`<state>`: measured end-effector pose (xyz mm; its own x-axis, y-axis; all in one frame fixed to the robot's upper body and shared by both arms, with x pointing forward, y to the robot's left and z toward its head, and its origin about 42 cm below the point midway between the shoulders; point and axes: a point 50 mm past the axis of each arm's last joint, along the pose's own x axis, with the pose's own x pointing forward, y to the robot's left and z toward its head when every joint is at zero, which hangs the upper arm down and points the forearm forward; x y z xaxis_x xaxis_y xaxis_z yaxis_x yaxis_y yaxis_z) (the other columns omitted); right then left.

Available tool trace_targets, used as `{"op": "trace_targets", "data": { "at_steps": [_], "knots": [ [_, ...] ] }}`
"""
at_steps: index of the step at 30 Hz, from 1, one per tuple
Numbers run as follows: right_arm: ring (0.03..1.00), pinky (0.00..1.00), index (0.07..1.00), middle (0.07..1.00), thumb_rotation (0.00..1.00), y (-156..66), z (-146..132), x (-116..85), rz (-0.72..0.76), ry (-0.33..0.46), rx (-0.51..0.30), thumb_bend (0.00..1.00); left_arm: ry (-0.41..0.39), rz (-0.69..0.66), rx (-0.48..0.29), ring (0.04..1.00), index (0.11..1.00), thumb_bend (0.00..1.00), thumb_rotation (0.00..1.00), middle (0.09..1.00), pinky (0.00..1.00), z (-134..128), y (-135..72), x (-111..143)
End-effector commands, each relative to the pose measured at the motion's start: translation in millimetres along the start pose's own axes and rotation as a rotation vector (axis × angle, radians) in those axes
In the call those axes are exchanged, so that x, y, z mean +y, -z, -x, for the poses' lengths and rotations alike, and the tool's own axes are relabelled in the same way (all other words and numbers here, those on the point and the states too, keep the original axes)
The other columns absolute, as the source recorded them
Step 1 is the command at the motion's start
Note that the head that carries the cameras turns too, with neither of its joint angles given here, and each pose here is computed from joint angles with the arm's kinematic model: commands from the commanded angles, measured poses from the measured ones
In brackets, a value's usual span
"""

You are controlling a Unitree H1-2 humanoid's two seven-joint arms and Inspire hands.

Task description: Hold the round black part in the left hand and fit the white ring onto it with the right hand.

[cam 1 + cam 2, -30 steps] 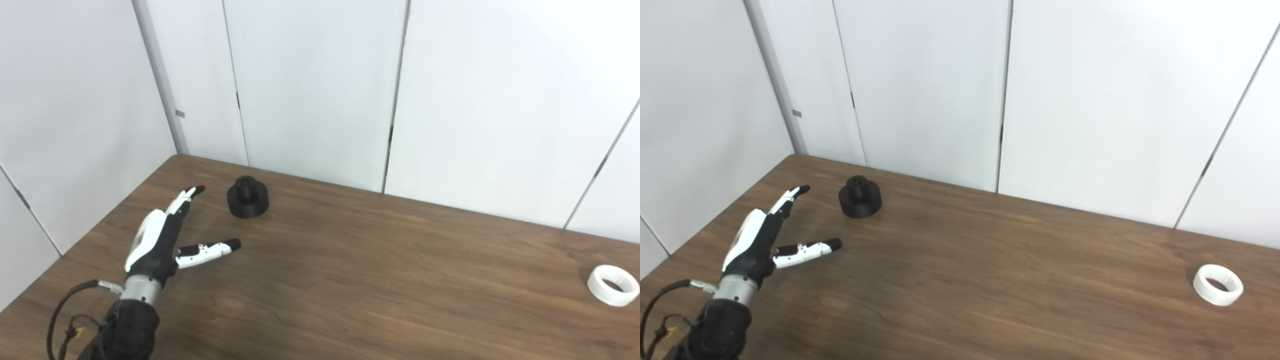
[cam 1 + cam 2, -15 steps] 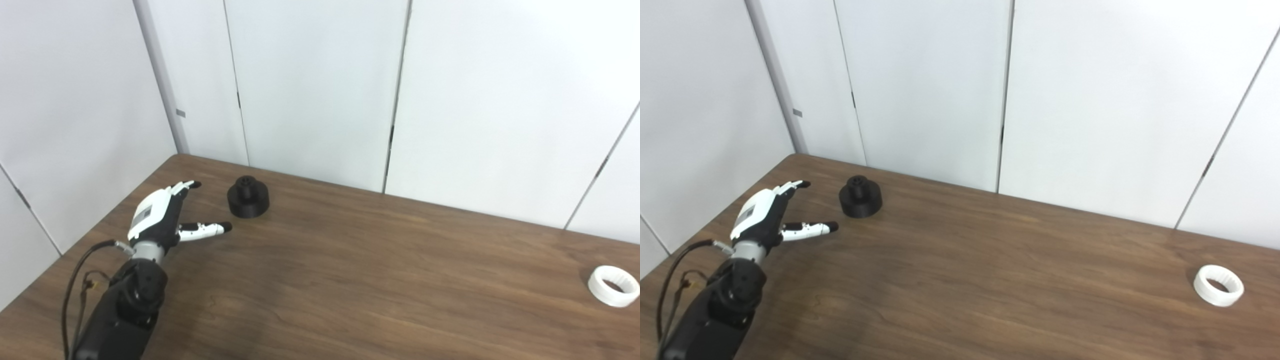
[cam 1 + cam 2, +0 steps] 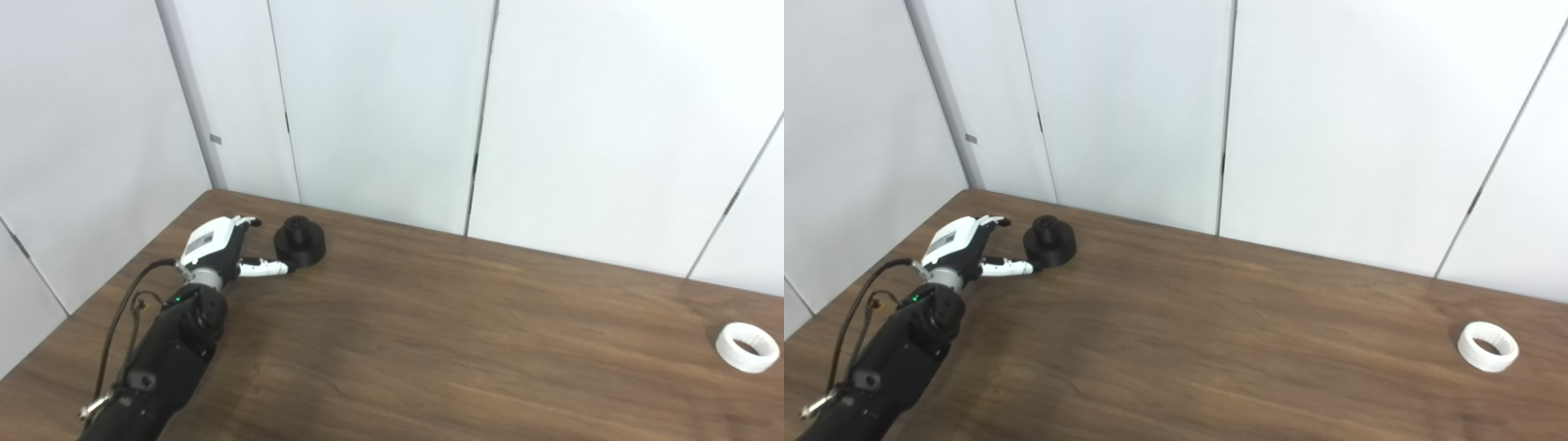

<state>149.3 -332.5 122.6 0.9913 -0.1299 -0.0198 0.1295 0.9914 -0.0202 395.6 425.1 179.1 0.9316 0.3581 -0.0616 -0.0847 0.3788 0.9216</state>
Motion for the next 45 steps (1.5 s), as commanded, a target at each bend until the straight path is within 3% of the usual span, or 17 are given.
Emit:
{"op": "trace_targets", "data": {
  "at_steps": [1, 14, 26, 45],
  "knots": [
    [0.97, 1.0, 0.924, 0.941, 1.0, -13, -2, 1, 0.017, 0.0, -0.081, 0.53, -0.092, -0.038, -0.032, 0.999, 0.86, 1.0, 0.52, 0.953, 1.0, -18, -14, 34],
    [0.972, 1.0, 0.932, 0.95, 1.0, -10, -1, 0, 0.023, -0.007, -0.086, 0.52, -0.029, -0.071, 0.02, 1.0, 0.866, 1.0, 0.51, 0.956, 1.0, -42, -26, 20],
    [0.97, 1.0, 0.923, 0.939, 1.0, -9, -1, -3, 0.025, -0.003, -0.086, 0.54, -0.006, -0.05, 0.065, 1.0, 0.864, 1.0, 0.49, 0.963, 1.0, -52, -24, 13],
    [0.958, 1.0, 0.895, 0.92, 1.0, -6, -1, 0, 0.024, -0.001, -0.094, 0.54, 0.021, 0.025, 0.073, 1.0, 0.842, 1.0, 0.48, 0.953, 1.0, -63, -36, 2]
  ]
}}
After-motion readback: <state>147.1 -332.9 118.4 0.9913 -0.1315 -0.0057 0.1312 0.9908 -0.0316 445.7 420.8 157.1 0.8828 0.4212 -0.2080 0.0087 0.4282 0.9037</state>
